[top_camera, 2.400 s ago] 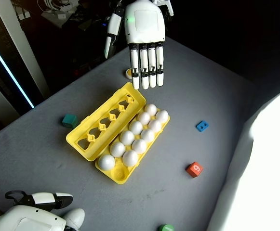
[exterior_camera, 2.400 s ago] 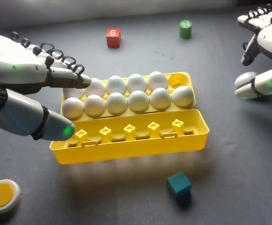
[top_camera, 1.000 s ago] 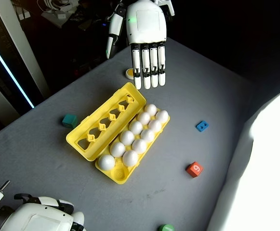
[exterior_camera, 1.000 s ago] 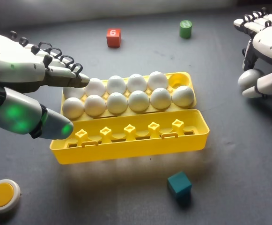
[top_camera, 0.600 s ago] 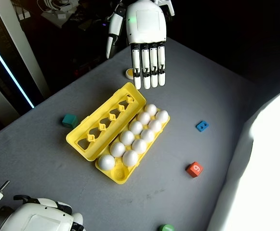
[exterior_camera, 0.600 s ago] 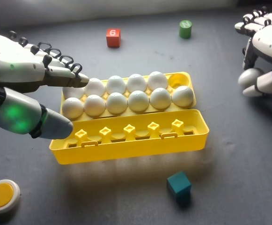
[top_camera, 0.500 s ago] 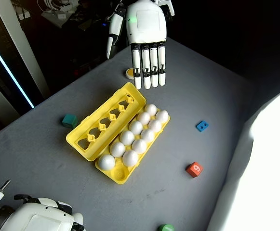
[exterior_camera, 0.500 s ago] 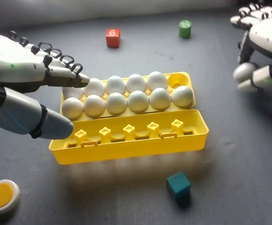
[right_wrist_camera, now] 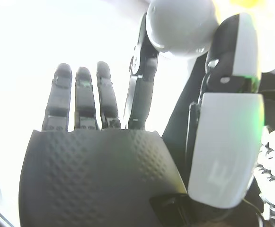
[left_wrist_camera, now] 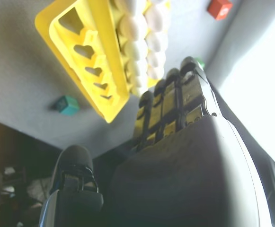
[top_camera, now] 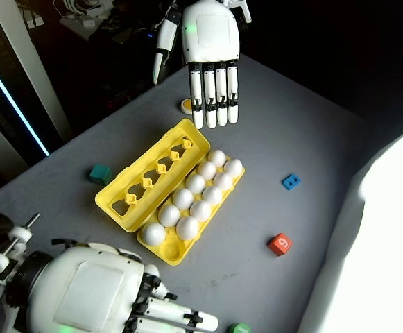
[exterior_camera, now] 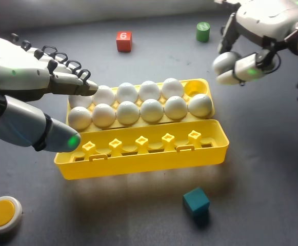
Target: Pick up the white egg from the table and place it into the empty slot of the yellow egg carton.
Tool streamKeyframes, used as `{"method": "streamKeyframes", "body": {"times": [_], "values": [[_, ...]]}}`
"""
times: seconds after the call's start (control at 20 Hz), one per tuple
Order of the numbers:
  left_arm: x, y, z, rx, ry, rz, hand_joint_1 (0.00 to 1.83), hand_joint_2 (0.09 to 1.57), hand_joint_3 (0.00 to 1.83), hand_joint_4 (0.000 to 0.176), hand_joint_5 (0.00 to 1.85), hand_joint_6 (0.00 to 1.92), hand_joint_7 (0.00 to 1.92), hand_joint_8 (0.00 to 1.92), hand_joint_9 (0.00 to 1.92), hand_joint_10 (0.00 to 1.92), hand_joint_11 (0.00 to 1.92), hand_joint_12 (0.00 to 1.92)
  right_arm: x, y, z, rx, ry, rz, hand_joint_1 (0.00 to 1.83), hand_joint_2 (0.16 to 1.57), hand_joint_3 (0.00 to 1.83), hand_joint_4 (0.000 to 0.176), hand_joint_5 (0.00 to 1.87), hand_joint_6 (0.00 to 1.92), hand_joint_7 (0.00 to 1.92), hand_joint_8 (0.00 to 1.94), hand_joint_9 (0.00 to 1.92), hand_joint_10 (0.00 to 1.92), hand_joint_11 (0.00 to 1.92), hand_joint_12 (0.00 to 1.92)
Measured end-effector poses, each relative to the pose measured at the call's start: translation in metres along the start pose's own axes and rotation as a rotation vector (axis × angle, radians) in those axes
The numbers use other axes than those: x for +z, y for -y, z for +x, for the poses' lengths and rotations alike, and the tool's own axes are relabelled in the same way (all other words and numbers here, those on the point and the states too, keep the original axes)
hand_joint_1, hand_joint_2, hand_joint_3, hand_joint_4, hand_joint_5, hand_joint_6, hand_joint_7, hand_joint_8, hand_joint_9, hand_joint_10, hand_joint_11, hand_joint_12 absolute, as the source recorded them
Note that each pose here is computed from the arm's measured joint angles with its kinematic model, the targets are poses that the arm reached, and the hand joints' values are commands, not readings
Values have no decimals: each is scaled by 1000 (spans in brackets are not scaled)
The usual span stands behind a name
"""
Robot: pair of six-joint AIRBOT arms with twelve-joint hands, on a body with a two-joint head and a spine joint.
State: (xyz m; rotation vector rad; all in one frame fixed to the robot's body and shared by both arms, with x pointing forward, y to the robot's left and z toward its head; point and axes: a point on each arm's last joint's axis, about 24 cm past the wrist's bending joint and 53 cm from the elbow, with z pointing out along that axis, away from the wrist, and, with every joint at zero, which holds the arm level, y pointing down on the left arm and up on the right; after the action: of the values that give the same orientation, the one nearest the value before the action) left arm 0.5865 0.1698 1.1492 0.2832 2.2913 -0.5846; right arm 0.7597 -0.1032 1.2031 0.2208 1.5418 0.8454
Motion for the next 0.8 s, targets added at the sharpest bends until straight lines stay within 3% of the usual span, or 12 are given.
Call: {"method": "streamKeyframes", "body": {"times": [0.2,0.25,0.3,0.4,0.5,0.8], "values": [[0,-2,-1,-3,2,-3,0,1258,5,0,36,3,0,0,0,0,0,0,4,-15,10,129,7,-28,1157,988,1,0,1291,471,170,6,0,0,0,0],[0,-2,-1,-2,2,-3,0,1253,2,0,41,5,4,1,0,0,0,0,5,-18,11,152,14,-33,1138,1000,2,33,1249,547,149,1,0,0,0,0],[0,-2,-1,-2,3,-3,0,1251,1,0,48,7,8,3,0,0,0,0,5,-20,11,173,21,-38,1153,997,0,0,1262,526,160,2,0,0,0,0],[0,-1,-2,-3,5,-1,0,1250,0,0,46,5,8,3,0,0,0,0,7,-25,10,200,44,-46,1190,987,0,0,1298,453,170,2,0,0,0,0],[0,-1,-2,-2,5,-2,0,1249,0,0,42,4,5,1,0,0,0,0,8,-30,14,210,48,-56,1165,995,1,0,1273,501,157,0,0,0,0,0],[0,-1,-2,-3,5,-2,0,1249,0,0,80,20,37,12,15,6,0,0,8,-38,37,257,14,-67,1164,997,0,0,1266,515,146,1,0,0,0,0]]}}
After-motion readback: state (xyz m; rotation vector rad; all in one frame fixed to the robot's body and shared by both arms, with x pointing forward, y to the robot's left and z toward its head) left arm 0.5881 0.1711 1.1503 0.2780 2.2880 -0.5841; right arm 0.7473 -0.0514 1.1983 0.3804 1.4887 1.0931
